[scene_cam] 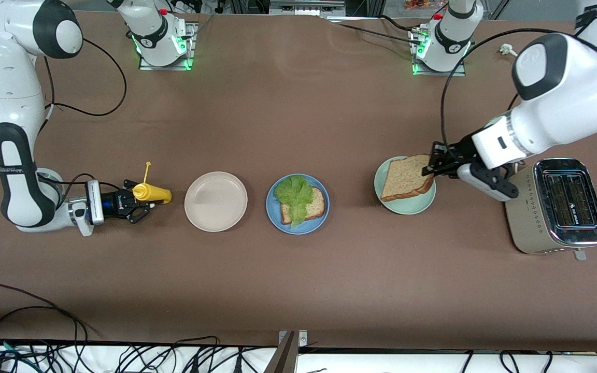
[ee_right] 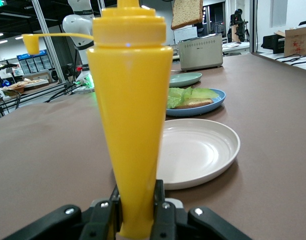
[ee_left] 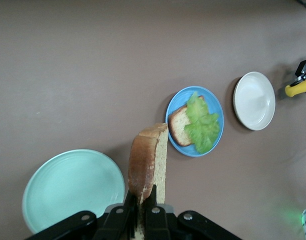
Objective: Make sandwich in blue plate with both arms
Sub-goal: 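Carry the toast with the left gripper over the lettuce on the blue plate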
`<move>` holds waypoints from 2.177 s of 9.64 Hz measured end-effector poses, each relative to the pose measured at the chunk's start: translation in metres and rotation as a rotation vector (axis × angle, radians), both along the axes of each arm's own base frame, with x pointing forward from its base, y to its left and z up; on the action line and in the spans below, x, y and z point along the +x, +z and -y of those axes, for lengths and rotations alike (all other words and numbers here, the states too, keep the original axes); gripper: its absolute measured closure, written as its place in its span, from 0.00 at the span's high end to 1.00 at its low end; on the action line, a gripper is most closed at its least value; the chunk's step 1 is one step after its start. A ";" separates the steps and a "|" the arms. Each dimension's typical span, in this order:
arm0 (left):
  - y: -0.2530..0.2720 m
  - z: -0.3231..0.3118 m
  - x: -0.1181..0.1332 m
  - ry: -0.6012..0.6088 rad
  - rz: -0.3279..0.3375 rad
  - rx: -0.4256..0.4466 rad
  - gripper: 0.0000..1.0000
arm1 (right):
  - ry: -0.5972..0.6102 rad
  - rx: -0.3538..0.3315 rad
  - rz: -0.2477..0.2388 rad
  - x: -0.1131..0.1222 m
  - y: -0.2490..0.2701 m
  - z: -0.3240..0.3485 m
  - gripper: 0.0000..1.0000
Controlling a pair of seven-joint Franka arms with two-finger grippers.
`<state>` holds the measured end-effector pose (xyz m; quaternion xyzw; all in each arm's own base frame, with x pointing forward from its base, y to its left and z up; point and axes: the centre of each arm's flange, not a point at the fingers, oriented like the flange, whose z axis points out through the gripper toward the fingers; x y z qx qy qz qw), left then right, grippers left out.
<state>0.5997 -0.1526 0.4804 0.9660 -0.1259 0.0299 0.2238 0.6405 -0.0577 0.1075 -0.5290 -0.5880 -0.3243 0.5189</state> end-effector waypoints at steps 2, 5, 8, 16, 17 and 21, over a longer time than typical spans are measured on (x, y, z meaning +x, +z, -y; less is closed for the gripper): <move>-0.017 0.036 0.004 0.036 0.008 -0.022 0.09 | -0.009 -0.018 0.050 0.013 0.011 0.006 0.26; -0.047 0.084 0.006 0.091 0.000 -0.065 0.09 | -0.017 -0.029 0.100 0.015 0.000 0.009 0.26; -0.083 0.133 0.002 0.148 0.000 -0.123 0.09 | -0.025 -0.037 0.114 0.011 -0.020 0.011 0.26; -0.171 0.166 0.010 0.257 0.001 -0.212 0.09 | -0.038 -0.064 0.133 0.013 -0.028 0.015 0.30; -0.181 0.165 0.013 0.272 -0.001 -0.218 0.09 | -0.038 -0.065 0.133 0.013 -0.028 0.015 0.39; -0.184 0.191 0.010 0.303 -0.056 -0.272 0.09 | -0.037 -0.079 0.133 0.012 -0.031 0.019 0.98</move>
